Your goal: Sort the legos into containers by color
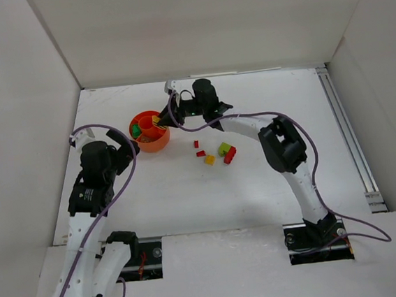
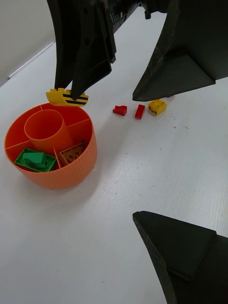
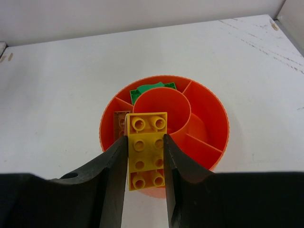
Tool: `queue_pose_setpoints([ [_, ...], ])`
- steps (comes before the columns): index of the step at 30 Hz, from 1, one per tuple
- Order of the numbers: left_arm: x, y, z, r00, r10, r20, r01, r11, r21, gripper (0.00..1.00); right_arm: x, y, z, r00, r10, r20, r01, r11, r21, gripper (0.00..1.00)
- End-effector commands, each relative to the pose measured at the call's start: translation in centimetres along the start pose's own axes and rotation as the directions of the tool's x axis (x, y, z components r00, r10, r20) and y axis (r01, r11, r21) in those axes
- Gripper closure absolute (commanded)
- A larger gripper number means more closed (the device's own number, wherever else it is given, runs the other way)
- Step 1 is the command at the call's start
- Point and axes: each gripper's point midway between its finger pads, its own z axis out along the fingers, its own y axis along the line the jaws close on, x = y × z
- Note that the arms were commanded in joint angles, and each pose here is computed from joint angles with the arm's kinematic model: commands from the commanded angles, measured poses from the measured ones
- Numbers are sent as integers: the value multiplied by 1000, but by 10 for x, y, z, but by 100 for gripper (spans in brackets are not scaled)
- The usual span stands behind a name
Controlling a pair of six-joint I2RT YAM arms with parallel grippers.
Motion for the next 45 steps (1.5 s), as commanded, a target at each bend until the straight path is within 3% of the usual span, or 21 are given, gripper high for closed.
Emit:
queue_pose_setpoints([
  [1, -22, -18, -10, 998, 1, 63, -5, 998, 65, 0, -30, 2, 9, 993, -66, 99, 71, 997, -41, 71],
  [15, -24, -11, -14, 997, 3, 74, -5, 999, 33, 0, -16, -3, 16, 989, -16, 150, 27, 997, -71, 66],
  [22, -24, -11, -14, 997, 3, 74, -5, 999, 33, 0, -8, -10, 8, 989, 10, 149, -2, 998, -57, 48],
  [23, -24, -11, -14, 997, 3, 74, -5, 999, 33, 0, -4, -10, 8, 990, 17, 143, -9, 998, -57, 41],
  [27, -25, -12, -16, 997, 1, 81, -4, 999, 39, 0, -4, -8, 8, 990, 17, 142, -8, 998, -66, 36],
  [32, -25, -12, -16, 997, 1, 81, -4, 999, 39, 0, -13, -11, 2, 989, 8, 151, 1, 998, -56, 35],
  [33, -25, -12, -16, 997, 1, 81, -4, 999, 39, 0, -13, -11, 2, 989, 8, 151, 1, 998, -56, 42],
  [37, -28, -14, -18, 996, -1, 87, -3, 999, 45, 0, -14, -9, 0, 989, 9, 150, 0, 998, -56, 43],
  [41, -28, -16, -20, 996, -12, 87, 7, 998, 59, 0, -15, -7, -3, 989, 16, 145, -9, 999, -48, 38],
  [45, -29, -24, -21, 996, -6, 85, -3, 995, 96, 0, -49, -4, -20, 986, -7, 167, 9, 1000, -10, 32],
])
